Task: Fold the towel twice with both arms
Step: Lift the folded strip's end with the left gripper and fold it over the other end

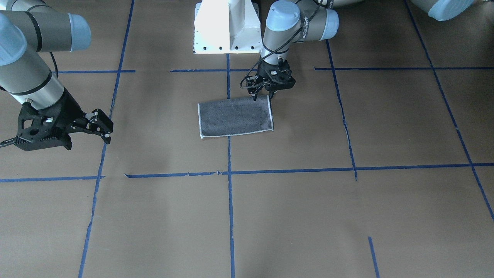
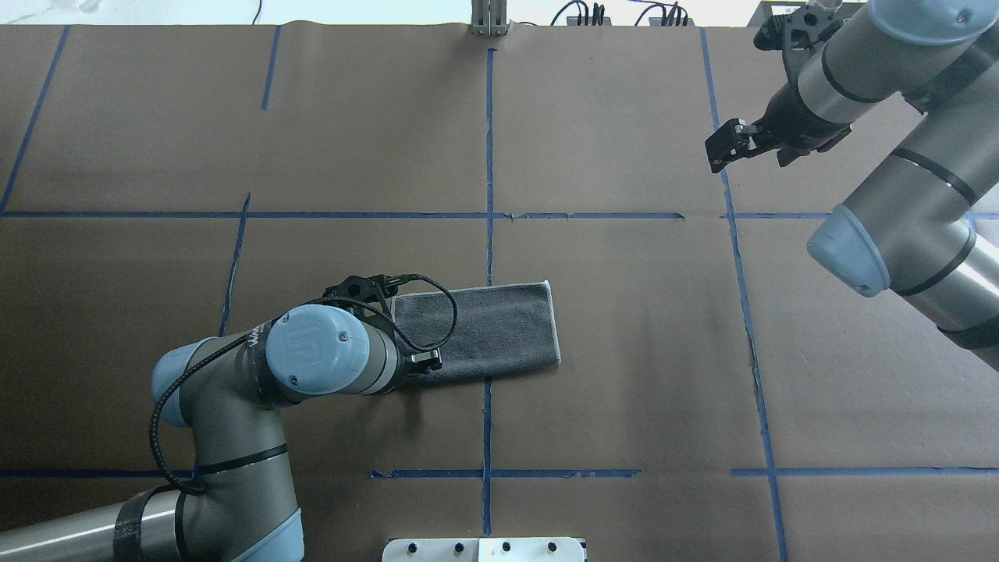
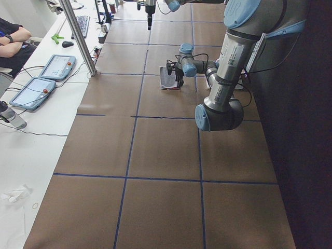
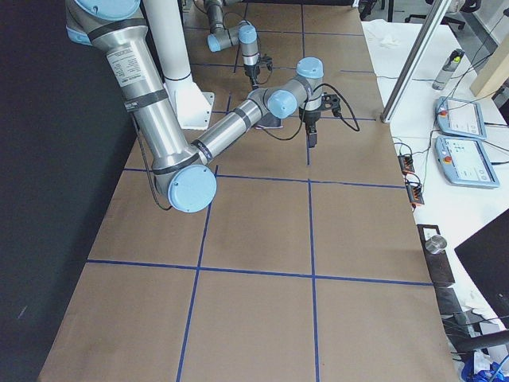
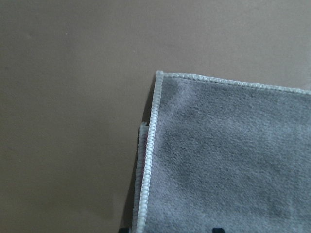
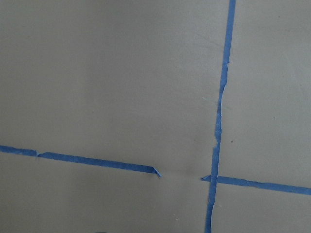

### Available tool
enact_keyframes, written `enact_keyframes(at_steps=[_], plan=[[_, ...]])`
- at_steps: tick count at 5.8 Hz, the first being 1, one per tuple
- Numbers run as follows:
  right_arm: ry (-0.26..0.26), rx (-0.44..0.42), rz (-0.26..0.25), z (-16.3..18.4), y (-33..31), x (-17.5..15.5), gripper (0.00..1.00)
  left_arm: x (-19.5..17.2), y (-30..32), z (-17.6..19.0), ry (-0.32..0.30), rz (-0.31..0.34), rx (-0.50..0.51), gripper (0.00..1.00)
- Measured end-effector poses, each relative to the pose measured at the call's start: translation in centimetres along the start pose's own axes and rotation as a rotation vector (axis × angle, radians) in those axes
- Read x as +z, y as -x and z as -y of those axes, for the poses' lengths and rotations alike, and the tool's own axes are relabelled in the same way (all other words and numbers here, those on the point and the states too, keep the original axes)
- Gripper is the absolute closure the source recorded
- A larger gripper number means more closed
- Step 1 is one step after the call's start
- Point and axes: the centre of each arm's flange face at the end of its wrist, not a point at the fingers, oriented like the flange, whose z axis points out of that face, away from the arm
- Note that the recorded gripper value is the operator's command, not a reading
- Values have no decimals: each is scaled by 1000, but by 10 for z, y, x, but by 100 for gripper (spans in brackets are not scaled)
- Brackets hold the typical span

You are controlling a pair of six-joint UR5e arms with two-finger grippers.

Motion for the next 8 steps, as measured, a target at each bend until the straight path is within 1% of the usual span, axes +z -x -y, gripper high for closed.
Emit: enact_keyframes(at_steps=[2, 3, 4, 5, 8], plan=[[-3, 0, -3, 0, -1, 0, 0, 6, 2, 1, 0, 7, 0, 43], [-3, 0, -4, 0, -1, 0, 0, 10, 4, 1, 1, 14, 0, 64], [-3, 1, -5, 0, -1, 1, 0, 12, 4, 1, 1, 17, 0, 93], [-2, 1, -5, 0, -1, 1, 0, 11, 4, 1, 1, 15, 2, 100], [-1, 2, -6, -1, -2, 1, 0, -2, -5, 7, -8, 0, -1, 100]])
